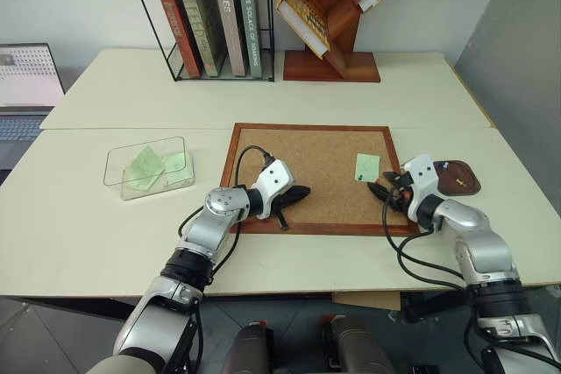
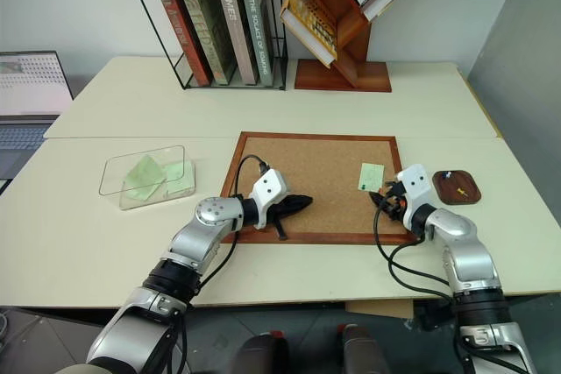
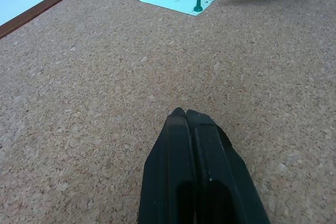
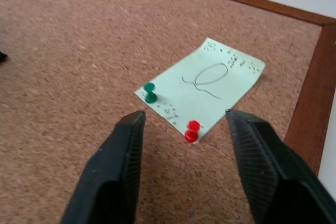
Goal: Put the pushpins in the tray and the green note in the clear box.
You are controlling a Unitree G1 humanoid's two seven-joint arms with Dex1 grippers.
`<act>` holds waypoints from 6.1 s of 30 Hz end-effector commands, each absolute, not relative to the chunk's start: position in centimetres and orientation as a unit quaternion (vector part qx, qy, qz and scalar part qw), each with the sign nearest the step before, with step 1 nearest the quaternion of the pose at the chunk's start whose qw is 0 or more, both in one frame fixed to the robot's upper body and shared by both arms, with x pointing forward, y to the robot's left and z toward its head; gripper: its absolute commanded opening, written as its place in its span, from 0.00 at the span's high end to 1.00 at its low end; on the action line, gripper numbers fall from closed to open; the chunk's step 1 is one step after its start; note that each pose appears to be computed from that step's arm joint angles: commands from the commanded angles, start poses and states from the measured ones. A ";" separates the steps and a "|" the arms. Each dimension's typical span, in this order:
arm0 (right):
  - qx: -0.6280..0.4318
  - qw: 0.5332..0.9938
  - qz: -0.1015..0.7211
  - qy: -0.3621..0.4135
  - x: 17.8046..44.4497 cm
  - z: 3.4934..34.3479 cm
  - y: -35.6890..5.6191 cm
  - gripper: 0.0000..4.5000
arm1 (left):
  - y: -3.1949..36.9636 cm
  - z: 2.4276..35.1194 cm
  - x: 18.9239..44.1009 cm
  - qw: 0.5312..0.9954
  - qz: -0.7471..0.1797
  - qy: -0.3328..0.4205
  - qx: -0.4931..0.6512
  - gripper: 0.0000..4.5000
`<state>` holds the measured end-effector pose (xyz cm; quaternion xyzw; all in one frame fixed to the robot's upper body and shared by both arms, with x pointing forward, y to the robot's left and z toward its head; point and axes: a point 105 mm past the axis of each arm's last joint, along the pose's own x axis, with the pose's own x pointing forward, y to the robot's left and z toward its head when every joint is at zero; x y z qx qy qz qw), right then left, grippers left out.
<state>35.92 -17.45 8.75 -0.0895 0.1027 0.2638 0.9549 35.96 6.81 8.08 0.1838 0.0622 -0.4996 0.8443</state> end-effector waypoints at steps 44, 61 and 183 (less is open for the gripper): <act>-0.067 0.988 0.137 0.036 34.5 14.8 -25.3 0.99 | 8.1 7.2 36.1 0.846 -0.484 0.085 0.206 1.00; -0.094 0.986 0.029 0.137 35.9 11.8 -30.6 0.89 | 7.7 7.0 36.0 0.847 -0.485 0.084 0.202 1.00; -0.370 0.813 0.434 -0.118 32.0 17.1 -9.7 1.00 | 2.0 15.7 36.1 0.823 -0.459 0.136 -0.306 0.11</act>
